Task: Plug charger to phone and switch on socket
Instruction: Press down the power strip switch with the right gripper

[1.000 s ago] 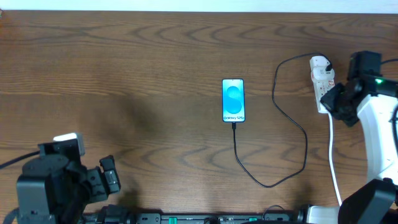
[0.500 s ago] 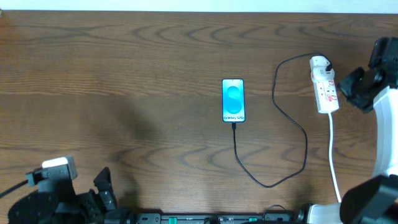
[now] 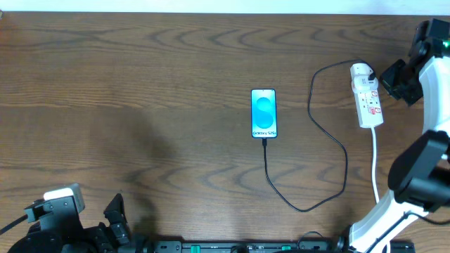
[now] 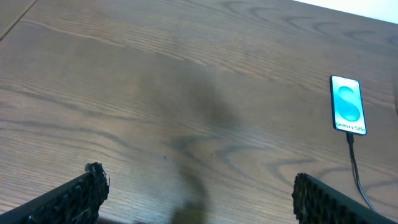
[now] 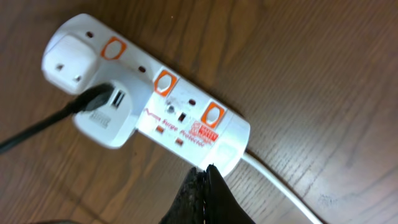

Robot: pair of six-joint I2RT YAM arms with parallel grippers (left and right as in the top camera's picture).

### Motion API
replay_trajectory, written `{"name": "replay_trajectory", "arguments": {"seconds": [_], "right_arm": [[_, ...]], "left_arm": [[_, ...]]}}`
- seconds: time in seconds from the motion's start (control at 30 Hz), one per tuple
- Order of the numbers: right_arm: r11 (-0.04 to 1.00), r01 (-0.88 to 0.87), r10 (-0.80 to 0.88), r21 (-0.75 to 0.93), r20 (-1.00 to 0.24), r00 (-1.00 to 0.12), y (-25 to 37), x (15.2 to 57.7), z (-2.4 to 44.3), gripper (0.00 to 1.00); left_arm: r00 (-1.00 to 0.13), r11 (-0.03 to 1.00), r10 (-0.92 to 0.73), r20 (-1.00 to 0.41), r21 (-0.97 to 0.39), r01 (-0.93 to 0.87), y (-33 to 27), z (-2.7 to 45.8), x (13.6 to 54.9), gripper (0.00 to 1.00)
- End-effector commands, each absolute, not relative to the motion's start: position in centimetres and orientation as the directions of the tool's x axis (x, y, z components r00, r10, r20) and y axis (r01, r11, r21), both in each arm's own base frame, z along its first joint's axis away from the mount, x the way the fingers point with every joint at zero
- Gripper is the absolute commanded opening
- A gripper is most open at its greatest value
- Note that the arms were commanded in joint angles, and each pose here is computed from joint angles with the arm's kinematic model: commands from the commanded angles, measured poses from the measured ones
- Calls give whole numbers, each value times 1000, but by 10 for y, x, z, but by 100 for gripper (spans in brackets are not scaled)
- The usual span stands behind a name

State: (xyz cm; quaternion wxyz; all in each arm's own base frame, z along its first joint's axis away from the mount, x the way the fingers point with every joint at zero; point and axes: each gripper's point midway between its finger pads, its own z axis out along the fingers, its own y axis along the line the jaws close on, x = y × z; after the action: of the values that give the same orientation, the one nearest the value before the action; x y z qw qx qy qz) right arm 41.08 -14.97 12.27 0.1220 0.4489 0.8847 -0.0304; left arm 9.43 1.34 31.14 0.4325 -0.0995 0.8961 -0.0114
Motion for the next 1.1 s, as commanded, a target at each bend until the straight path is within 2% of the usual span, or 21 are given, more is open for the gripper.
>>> {"name": "replay_trajectory", "arguments": {"seconds": [0.0, 0.13, 0.47, 0.77, 1.07], "right_arm": [[591, 806, 791, 45, -231, -567, -160, 420, 113, 2], [579, 814, 805, 49, -196, -561, -162, 423, 94, 2], [562, 808, 827, 177, -148, -542, -163, 447, 68, 1], [552, 816, 834, 170, -127, -537, -163, 451, 48, 2], [553, 807, 833, 209, -114, -541, -158, 458, 45, 1]], "left_arm": [[-605, 980, -184, -775, -97, -174, 15, 311, 94, 96], [-605, 980, -184, -774, -97, -174, 15, 311, 94, 96], [-605, 980, -184, -775, -97, -174, 15, 311, 94, 96], [-596, 980, -184, -781, -100, -173, 15, 312, 92, 96], [-484, 979, -190, -854, -129, -157, 17, 319, 64, 96]]}}
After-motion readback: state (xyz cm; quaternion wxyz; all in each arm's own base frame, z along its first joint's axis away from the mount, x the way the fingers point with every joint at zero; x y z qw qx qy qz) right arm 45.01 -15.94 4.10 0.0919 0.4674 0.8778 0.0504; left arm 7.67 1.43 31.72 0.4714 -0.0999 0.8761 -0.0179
